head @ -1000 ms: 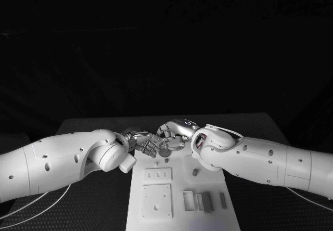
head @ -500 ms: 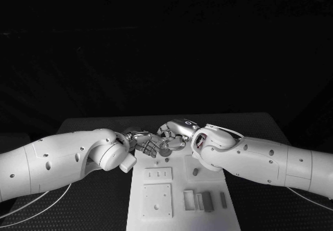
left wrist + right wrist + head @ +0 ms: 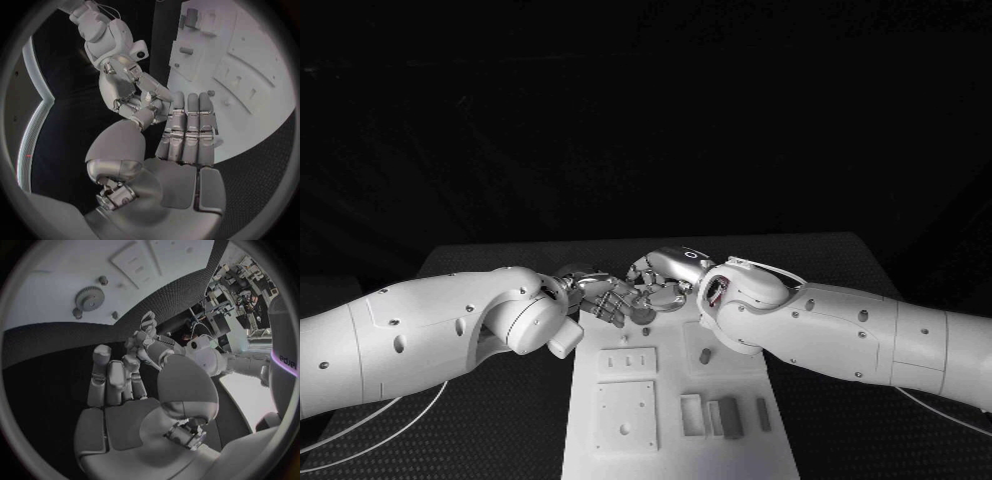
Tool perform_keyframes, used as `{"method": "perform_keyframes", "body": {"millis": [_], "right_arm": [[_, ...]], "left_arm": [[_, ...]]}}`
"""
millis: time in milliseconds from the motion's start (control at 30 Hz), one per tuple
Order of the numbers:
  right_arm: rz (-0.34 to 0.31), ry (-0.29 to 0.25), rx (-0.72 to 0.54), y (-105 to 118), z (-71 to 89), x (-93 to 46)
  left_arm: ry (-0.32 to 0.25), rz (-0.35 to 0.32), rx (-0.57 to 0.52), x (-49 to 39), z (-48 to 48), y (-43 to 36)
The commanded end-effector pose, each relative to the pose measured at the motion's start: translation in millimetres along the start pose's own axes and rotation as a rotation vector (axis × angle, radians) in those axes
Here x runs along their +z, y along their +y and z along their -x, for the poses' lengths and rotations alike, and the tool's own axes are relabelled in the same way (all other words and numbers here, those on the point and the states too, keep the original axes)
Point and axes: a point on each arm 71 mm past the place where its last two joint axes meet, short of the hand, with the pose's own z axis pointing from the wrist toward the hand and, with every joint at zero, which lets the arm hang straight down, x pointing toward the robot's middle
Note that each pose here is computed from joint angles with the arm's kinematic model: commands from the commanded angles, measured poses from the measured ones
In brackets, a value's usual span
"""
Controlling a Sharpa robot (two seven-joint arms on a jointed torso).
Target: Assemble the parts on the task board
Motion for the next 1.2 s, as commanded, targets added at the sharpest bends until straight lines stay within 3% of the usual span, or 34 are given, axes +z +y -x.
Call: {"method": "perform_keyframes", "body": {"millis": [33, 433, 633, 1000, 1200], "right_arm": [[0.006, 0.03, -0.005, 1.2, -3.6, -0.3], [0.009, 0.041, 0.004, 2.1, -4.6, 0.4], [-0.005, 0.019, 0.062, -1.1, -2.5, -0.5], [-0.044, -0.074, 0.145, -18.3, 6.6, -5.7], [-0.088, -0.2, 0.175, -39.5, 19.8, -18.7]], "left_arm": [[-0.012, -0.019, -0.003, -0.5, 0.8, -3.3], [-0.017, -0.023, -0.004, -0.7, 1.3, -3.5], [-0.019, -0.019, -0.005, -0.9, 1.7, -3.1], [-0.024, -0.004, 0.004, -1.0, 4.0, -1.3], [0.002, 0.023, 0.057, -1.5, 6.0, 2.3]]}}
